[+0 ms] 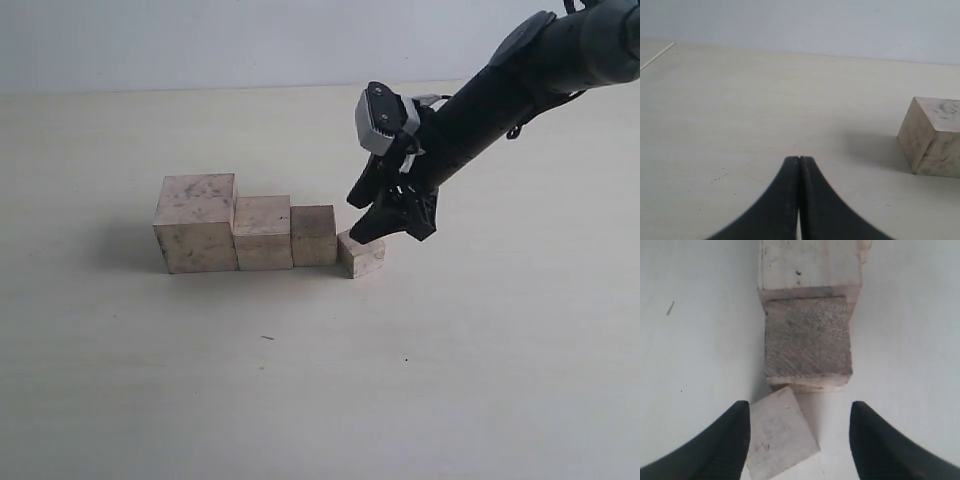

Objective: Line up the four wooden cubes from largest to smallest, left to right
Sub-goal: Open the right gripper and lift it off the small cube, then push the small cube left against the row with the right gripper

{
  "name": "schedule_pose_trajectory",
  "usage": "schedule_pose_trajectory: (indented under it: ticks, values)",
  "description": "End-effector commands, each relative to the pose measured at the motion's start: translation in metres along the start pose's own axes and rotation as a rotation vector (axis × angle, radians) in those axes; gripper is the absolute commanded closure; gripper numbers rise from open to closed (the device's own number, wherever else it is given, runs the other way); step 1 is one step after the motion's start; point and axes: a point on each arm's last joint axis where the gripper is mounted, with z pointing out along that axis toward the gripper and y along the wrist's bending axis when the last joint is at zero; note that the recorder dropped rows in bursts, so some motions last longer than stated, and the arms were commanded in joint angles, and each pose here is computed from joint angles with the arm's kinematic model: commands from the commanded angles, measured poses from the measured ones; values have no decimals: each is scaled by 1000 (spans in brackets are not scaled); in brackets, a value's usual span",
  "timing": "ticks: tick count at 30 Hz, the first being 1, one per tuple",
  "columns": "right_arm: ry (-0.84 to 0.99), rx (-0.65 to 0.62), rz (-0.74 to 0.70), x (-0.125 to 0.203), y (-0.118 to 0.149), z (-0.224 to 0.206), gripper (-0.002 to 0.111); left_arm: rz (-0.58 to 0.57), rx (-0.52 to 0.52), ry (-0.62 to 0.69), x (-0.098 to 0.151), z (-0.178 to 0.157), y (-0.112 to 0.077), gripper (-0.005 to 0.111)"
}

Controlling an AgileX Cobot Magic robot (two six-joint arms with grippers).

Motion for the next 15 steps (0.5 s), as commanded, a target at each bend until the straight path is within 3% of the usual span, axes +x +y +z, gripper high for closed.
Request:
schedule_pose_trajectory:
  ticks: [1, 5, 9, 15]
  values:
    - [42, 31, 101, -7, 3, -17, 51, 0, 0, -15, 0, 0, 0, 107]
    - [207, 66, 233, -6, 11, -39, 52, 0, 0, -15, 0, 0, 0, 107]
    - [324, 69, 489, -4, 22, -54, 52, 0, 0, -15, 0, 0, 0, 107]
    - [331, 20, 520, -7, 27, -44, 52, 0, 0, -15, 0, 0, 0, 107]
